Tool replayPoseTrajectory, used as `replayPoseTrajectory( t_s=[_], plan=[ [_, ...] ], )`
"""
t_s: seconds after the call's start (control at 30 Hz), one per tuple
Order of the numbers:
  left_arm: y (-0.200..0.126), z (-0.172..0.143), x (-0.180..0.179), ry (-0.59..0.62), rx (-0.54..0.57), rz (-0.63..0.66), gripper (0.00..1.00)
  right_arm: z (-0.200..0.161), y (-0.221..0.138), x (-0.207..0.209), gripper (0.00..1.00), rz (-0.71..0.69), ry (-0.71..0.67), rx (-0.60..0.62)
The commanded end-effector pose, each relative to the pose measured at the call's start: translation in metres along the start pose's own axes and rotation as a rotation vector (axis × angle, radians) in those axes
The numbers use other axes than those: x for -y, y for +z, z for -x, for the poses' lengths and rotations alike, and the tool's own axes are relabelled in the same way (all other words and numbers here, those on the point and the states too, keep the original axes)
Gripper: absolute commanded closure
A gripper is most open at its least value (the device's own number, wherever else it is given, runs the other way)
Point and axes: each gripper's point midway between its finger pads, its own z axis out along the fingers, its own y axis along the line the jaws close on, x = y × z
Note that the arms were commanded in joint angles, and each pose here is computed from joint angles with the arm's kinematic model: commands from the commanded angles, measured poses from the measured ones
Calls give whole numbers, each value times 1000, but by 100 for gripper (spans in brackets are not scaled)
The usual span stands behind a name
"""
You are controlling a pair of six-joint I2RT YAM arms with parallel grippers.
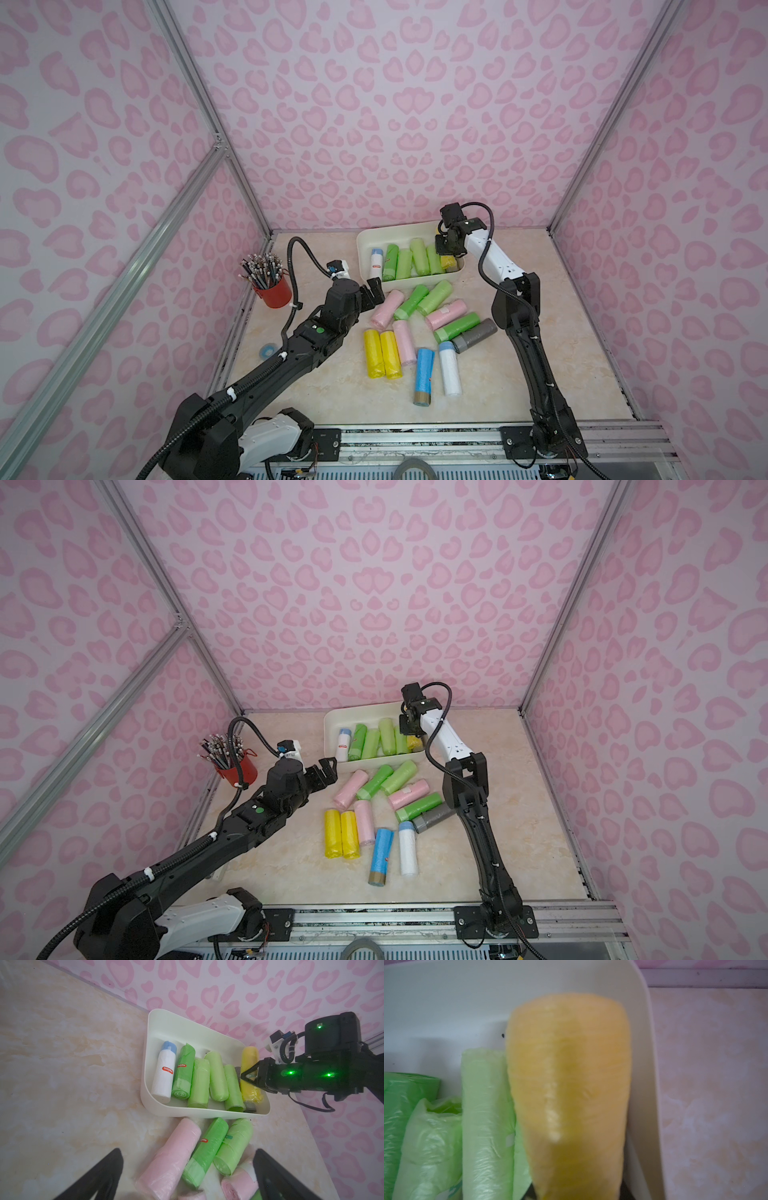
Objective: Put the roll of trash bags into the storage box
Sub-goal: Place the roll of trash bags in the storage box.
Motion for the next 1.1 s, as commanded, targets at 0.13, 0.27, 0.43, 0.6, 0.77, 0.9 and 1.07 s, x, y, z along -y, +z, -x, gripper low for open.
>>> replayPoseTrajectory(
  t_s=[0.13,0.27,0.43,0.6,0.77,0.9,1.07],
  plan=[
    [6,7,2,26,2,29,0,-23,26,-1,56,15,7,-74],
    [8,8,3,27,4,28,0,-23,23,-6,40,47,14,-81],
    [8,9,4,22,10,26,0,-16,7,-8,35,60,17,-66],
    [9,12,4,33,18,36,0,-10,-16,-3,74,34,36,-44],
    [8,15,7,32,25,29,0,-21,-19,10,83,-23,38,-67],
    [9,15,5,38,26,38,0,-27,-9,7,82,-11,44,-85],
    [10,16,7,40,22,33,0,-34,7,5,82,-15,52,-104]
  ],
)
